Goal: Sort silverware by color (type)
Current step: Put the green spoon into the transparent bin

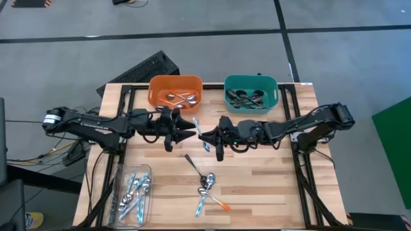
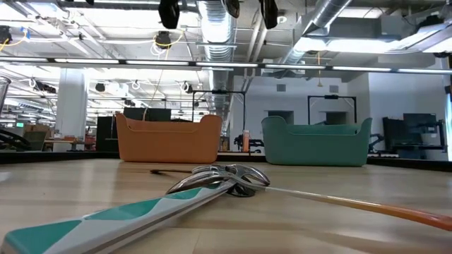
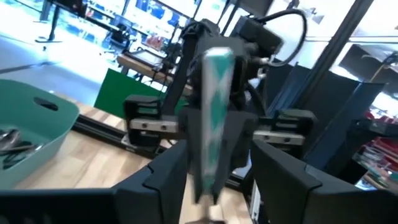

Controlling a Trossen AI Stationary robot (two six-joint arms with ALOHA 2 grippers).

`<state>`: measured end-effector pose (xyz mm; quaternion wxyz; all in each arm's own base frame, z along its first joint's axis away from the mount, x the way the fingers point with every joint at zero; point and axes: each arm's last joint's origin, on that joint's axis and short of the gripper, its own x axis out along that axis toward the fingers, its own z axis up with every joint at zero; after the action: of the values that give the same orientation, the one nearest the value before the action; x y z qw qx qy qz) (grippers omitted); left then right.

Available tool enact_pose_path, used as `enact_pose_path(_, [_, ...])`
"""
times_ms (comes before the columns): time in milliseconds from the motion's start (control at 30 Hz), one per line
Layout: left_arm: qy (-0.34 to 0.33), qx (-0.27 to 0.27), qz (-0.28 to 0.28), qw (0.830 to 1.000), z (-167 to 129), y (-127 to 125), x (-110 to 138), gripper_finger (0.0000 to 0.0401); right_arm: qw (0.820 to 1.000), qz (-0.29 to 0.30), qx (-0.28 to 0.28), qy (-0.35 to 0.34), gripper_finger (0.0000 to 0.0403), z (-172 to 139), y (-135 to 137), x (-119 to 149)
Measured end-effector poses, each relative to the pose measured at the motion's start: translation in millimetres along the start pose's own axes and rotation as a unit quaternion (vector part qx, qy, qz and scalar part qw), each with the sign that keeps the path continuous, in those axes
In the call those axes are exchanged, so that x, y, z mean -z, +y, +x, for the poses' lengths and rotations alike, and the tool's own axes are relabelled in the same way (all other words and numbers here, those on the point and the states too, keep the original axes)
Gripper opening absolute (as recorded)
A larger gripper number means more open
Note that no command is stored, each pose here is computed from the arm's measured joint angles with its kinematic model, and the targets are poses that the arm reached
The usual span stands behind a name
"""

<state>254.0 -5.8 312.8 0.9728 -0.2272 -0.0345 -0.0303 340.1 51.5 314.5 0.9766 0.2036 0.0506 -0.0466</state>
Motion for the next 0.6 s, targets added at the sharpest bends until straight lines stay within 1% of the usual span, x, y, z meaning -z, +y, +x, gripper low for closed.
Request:
enact_pose_path(133, [-0.008,-0.004,0.001,1.000,1.3,3.3,-1.6,0.0145,1.000,-0.001,0.000,0.000,0.0021,-0.1,0.1,-0.1])
enact_pose_path(233, [-0.019,0.009,0.002,1.000,2.7,3.9,-3.9,0.0134,1.000,-0.001,0.000,0.001,0.0021,0.0,-0.1,0.2])
enact_pose_path(500, [-0.017,0.006,0.006,1.000,8.5,8.1,0.2,0.0129,1.000,-0.002,0.011,-0.002,0.0021,1.5,-6.6,-2.5])
enact_pose_path(600, [-0.020,0.004,0.016,1.000,8.3,8.8,-0.6,0.0113,1.000,-0.009,0.012,-0.001,0.0021,1.6,-7.2,-2.6])
